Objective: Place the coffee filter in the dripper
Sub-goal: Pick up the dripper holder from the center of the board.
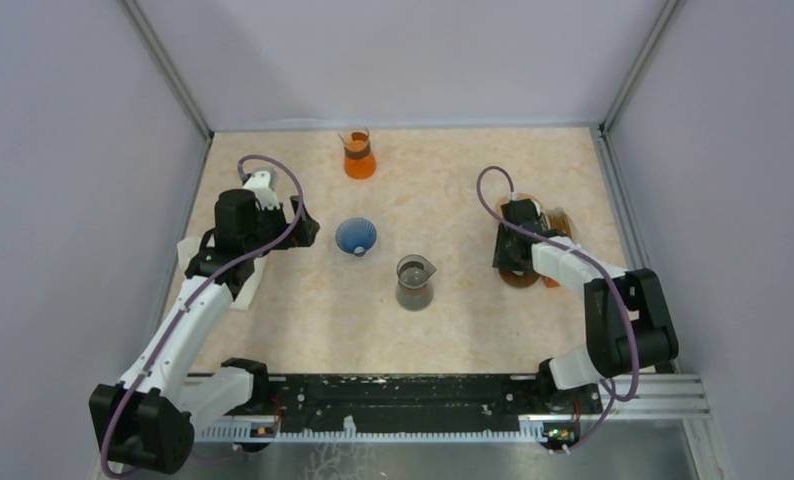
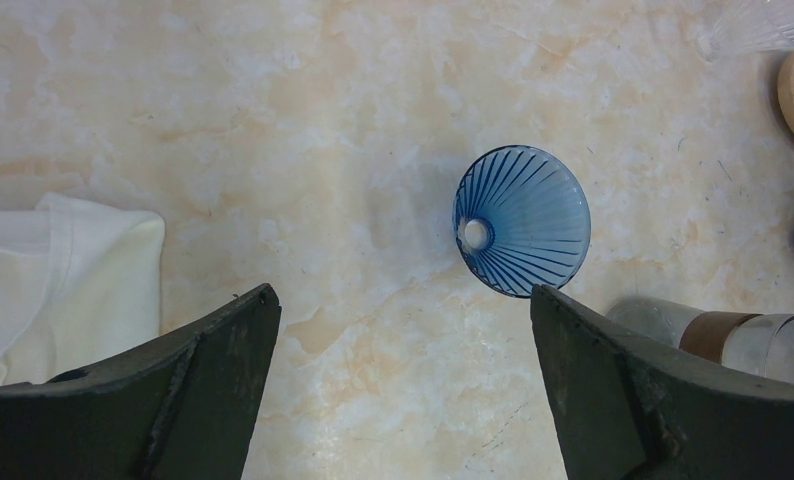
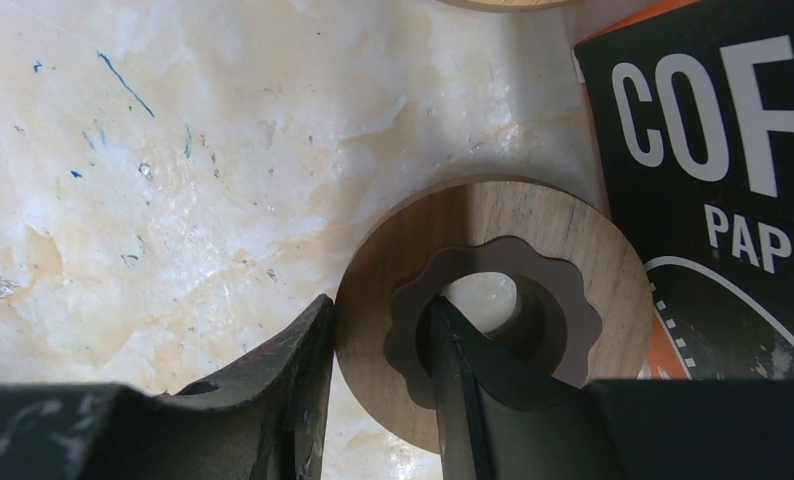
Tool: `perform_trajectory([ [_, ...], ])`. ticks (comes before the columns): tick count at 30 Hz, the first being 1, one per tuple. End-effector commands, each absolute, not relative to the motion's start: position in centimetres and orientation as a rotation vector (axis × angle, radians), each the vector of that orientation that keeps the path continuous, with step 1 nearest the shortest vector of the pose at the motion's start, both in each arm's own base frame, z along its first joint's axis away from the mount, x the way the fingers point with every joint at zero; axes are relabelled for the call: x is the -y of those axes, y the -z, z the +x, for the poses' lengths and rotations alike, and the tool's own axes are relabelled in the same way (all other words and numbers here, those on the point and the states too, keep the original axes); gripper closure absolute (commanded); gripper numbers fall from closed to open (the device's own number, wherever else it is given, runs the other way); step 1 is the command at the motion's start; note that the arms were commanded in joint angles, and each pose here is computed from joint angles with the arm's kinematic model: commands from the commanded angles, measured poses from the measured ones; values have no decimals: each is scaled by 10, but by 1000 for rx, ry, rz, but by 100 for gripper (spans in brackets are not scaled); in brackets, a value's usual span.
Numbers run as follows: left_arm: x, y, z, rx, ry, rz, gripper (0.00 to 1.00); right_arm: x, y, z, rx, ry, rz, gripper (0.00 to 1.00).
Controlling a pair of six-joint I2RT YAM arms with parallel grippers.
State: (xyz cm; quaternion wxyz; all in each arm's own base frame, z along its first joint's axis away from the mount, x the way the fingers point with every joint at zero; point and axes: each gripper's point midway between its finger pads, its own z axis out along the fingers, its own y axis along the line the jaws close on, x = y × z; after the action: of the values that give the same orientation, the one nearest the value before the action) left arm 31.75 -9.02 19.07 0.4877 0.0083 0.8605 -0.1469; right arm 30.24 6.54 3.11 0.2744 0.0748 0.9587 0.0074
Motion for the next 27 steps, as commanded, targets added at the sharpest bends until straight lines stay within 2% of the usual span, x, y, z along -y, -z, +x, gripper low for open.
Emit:
perform_trajectory([
  [1, 88, -195, 316, -2070, 351, 36, 1, -70, -46, 312, -2530, -23, 170, 74],
  [6, 90, -194, 317, -2073, 358, 39, 1, -77, -73, 312, -2491, -53, 123, 81],
  [12, 91, -193, 317, -2075, 366, 41, 0, -90, -118, 311, -2428, -106, 29, 84],
  [27, 97, -173, 317, -2147, 451, -6, 1, -161, -215, 297, -2317, -298, -291, 84],
])
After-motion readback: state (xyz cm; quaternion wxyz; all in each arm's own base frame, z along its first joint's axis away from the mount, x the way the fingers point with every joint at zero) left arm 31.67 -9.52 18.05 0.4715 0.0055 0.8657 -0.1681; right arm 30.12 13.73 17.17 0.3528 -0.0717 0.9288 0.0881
